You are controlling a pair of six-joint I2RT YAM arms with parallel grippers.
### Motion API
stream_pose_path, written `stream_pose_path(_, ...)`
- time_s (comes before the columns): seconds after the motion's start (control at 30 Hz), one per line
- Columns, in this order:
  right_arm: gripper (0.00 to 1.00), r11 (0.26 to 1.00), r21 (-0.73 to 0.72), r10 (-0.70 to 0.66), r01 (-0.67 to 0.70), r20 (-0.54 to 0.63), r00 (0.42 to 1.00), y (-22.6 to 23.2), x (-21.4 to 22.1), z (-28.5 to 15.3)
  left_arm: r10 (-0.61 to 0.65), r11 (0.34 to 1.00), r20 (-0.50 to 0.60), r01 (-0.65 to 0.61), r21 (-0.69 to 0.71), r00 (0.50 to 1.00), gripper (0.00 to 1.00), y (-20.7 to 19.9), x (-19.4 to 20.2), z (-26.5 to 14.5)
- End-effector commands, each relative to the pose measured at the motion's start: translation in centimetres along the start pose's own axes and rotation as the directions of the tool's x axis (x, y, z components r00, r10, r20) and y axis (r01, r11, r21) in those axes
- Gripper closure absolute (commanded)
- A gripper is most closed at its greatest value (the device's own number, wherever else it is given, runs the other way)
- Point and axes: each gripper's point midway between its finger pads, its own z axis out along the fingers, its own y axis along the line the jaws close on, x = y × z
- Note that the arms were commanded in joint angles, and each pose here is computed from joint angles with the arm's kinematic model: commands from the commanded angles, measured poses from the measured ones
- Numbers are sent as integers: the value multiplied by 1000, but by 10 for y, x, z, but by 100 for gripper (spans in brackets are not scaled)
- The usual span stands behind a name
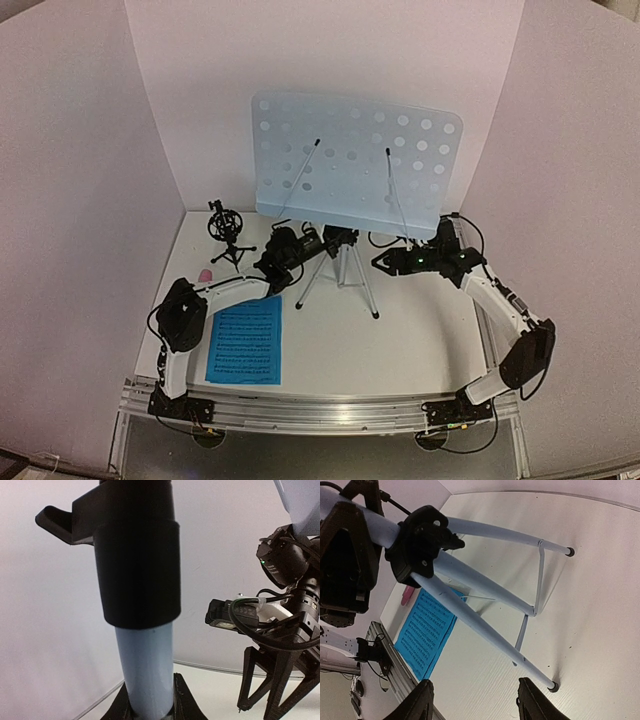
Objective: Set up the instrument practice props
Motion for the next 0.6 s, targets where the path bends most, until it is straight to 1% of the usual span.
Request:
stream_pose_path(0.0, 44, 997, -6, -73, 73, 28, 997, 13, -14, -3, 349, 924, 55, -334, -184, 936, 100, 44, -14, 9)
stream_pose_path(0.13, 44, 997, -8, -76, 76, 26, 997, 12, -16, 0, 355, 912, 27, -340, -228, 935, 100, 61, -10, 17)
stream_pose_path(0.23, 43, 1000, 5, -15, 15, 18, 1000, 5, -20, 6, 332, 911, -15, -324, -255, 943, 100, 71, -4, 20)
stream_pose_path(0.33, 43, 997, 4, 78, -78, 15, 997, -5, -30, 14, 275, 932, -47, -278, -233, 960, 100, 69, -1, 19)
stream_pose_path(0.4, 43, 995, -11, 99, -99, 11, 995, -5, -38, 20, 228, 947, -73, -238, -215, 971, 100, 67, 1, 16)
stream_pose_path(0.57, 44, 982, -73, 173, -173, 2, 985, 2, -61, 29, 163, 965, -132, -186, -183, 978, 100, 61, -3, 15)
